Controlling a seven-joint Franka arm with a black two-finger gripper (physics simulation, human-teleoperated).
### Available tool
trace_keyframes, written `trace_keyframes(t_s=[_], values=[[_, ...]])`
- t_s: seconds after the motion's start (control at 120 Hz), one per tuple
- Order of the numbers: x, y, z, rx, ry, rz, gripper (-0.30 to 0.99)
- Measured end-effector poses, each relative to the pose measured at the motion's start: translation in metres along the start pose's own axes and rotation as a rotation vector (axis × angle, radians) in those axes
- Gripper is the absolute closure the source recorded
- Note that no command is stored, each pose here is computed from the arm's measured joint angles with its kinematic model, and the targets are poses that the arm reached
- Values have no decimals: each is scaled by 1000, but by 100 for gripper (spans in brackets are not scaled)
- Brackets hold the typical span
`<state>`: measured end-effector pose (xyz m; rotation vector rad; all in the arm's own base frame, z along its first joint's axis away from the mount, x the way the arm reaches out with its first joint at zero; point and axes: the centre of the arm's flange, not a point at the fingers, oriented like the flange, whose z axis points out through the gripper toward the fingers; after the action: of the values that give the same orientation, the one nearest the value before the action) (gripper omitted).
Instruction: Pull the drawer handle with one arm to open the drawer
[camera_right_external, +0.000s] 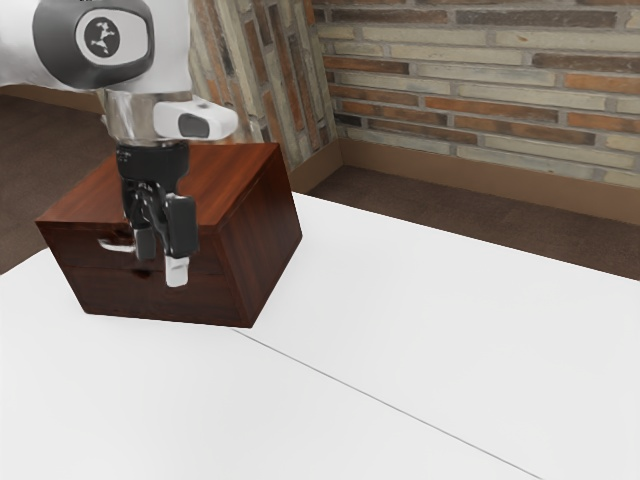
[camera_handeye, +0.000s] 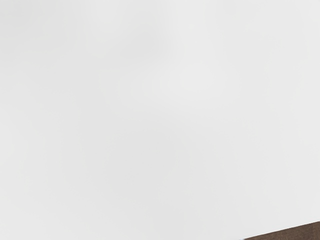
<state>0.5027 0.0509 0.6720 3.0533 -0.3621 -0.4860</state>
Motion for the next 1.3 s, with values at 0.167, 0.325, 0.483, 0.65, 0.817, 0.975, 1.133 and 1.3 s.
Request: trace_keyframes(t_s=[0.167,0.325,0.483,0.65,0.817,0.975,1.133,1.3], values=[[-18,-74,-17,48,189,2,0],[-110,-97,-29,146,284,27,0],[-105,-172,48,153,441,200,0],[-74,-224,64,253,544,434,0],[-109,-240,99,399,574,531,0],[-119,-251,96,534,655,626,0],[-116,-253,92,546,550,635,0],[-96,-243,94,503,554,607,0]])
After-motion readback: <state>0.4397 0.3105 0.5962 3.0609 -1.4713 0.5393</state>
